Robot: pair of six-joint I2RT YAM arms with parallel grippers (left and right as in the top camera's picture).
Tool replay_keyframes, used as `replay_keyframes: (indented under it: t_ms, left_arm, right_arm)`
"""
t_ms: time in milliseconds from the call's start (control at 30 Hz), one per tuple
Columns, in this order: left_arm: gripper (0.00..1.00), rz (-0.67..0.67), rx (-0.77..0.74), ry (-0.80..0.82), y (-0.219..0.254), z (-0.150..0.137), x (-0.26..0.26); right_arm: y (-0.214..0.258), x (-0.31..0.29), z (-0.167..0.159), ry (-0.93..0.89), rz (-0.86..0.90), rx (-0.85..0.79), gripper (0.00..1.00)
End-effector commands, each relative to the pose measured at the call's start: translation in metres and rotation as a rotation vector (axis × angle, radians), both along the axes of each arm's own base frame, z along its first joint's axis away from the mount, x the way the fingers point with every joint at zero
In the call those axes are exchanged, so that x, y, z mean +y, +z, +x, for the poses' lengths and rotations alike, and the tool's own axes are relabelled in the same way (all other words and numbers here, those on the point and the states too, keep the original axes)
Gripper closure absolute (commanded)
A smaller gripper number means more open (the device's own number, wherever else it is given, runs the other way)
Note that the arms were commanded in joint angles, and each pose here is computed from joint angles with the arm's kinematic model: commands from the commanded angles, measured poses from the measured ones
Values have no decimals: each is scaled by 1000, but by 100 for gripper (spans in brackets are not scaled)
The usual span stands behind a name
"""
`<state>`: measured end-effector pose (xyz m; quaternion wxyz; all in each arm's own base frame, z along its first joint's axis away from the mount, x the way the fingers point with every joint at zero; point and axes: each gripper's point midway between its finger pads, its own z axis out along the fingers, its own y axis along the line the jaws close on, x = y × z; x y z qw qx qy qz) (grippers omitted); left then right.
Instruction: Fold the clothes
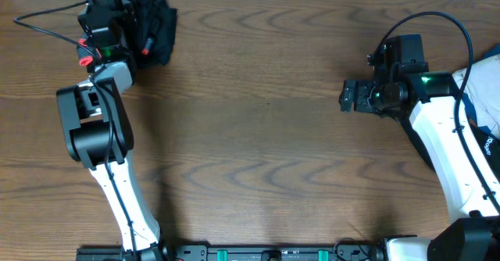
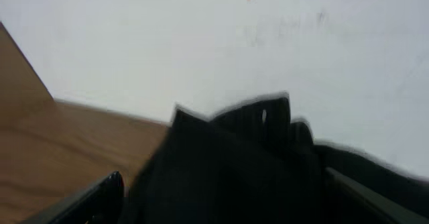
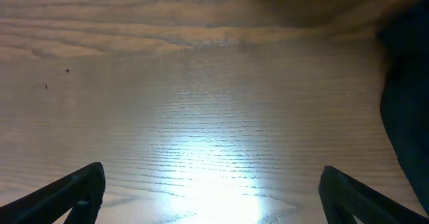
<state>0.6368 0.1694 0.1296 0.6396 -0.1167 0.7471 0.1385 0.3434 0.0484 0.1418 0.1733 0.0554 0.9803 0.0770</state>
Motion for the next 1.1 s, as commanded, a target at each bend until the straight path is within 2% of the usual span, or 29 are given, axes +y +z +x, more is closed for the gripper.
replay_keyframes:
  t_ms: [0, 100, 233, 433, 567, 733, 800, 933, 1067]
  left_arm:
    - [8, 70, -196, 28, 109, -12, 9]
    - [8, 91, -293, 29, 157, -23, 6]
    - [8, 91, -288, 38, 160, -25, 12]
    - [8, 53, -136, -14, 87, -11, 16]
    - [7, 18, -9, -8, 12, -5, 21]
    - [7, -42, 219, 26, -94, -19, 32]
    - [7, -37, 257, 74, -107, -26, 42]
    - [7, 77, 212, 113, -69, -24, 52]
    - [7, 133, 22, 116, 21, -16, 44]
  right_arm:
    - [11, -2, 3, 5, -8, -36, 1]
    - [11, -2, 4, 6, -8, -38, 1]
    - [12, -2, 6, 5, -6, -49, 1]
    - [12, -2, 7, 5, -6, -50, 1]
    - [12, -2, 7, 2, -5, -50, 1]
    - [11, -2, 4, -7, -2, -37, 1]
    - [10, -2, 3, -7, -2, -30, 1]
    - [10, -2, 3, -8, -2, -31, 1]
    - [10, -2, 4, -7, -2, -35, 1]
